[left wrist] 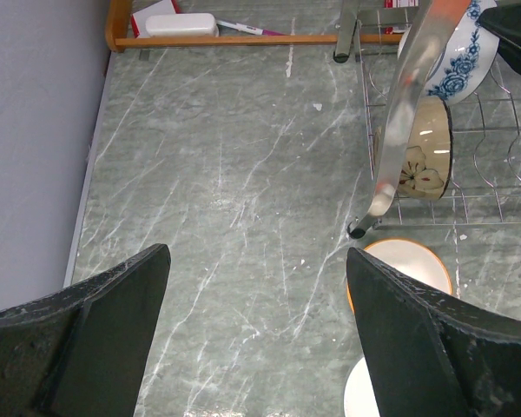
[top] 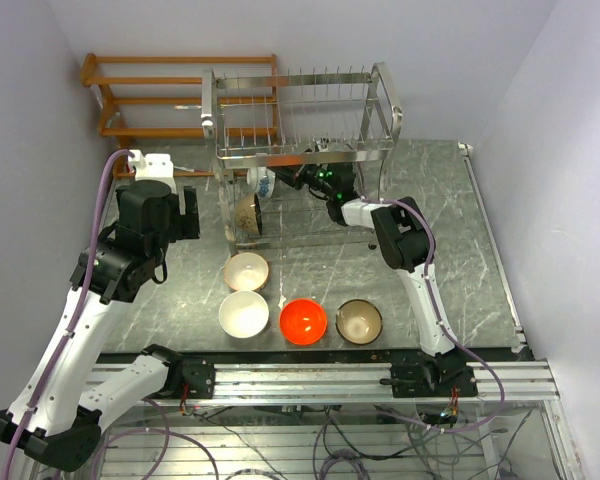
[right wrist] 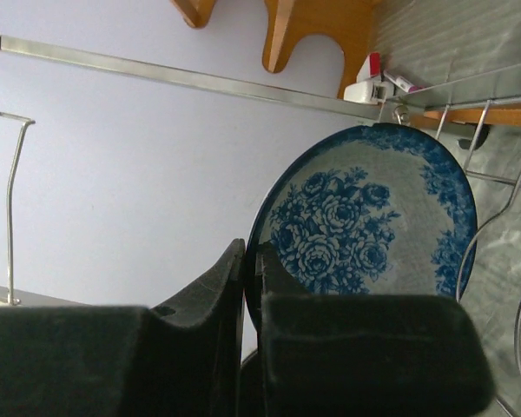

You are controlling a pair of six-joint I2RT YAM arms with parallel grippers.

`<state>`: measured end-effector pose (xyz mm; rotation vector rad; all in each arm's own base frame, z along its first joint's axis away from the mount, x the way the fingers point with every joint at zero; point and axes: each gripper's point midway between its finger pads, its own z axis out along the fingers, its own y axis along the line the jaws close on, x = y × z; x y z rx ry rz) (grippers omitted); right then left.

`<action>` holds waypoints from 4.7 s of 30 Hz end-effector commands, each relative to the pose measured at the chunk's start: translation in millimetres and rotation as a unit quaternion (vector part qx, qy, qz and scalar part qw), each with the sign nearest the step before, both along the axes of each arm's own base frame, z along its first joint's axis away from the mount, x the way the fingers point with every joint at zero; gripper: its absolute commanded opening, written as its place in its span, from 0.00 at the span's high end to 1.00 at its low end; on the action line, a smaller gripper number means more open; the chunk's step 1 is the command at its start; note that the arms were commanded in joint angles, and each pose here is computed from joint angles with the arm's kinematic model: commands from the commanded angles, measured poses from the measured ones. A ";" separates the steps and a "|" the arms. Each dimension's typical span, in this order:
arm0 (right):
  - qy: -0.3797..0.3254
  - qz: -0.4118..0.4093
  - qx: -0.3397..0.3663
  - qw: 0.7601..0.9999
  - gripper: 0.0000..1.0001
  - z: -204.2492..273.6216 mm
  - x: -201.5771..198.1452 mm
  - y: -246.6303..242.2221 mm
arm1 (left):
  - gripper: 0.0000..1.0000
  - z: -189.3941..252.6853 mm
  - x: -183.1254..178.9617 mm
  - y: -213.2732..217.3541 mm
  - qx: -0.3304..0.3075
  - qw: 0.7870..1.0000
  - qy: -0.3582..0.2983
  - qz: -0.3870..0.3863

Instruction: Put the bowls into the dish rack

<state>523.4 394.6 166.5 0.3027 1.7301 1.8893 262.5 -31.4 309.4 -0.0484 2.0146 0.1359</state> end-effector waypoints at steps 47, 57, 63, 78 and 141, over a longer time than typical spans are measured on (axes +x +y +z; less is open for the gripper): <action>-0.062 -0.012 -0.102 0.993 0.47 24.2 -6.6 17.5 | 0.07 16.9 -1.8 2.2 -0.006 0.999 -0.033 -0.004; -0.056 -0.035 -0.100 0.993 0.43 38.3 -17.7 1.6 | 0.07 16.7 -3.5 4.5 -0.003 0.999 -0.034 -0.002; -0.041 -0.048 -0.117 0.991 0.43 35.0 -32.6 -18.6 | 0.07 16.6 -5.3 3.9 -0.008 0.999 -0.037 -0.004; -0.034 0.098 -0.132 0.986 0.45 44.7 -150.4 -4.8 | 0.07 16.1 -11.8 6.6 -0.007 0.999 -0.043 -0.007; -0.133 0.251 -0.676 0.680 0.69 -122.1 -418.7 -43.7 | 0.07 2.9 -42.3 10.7 -0.026 0.999 -0.030 -0.020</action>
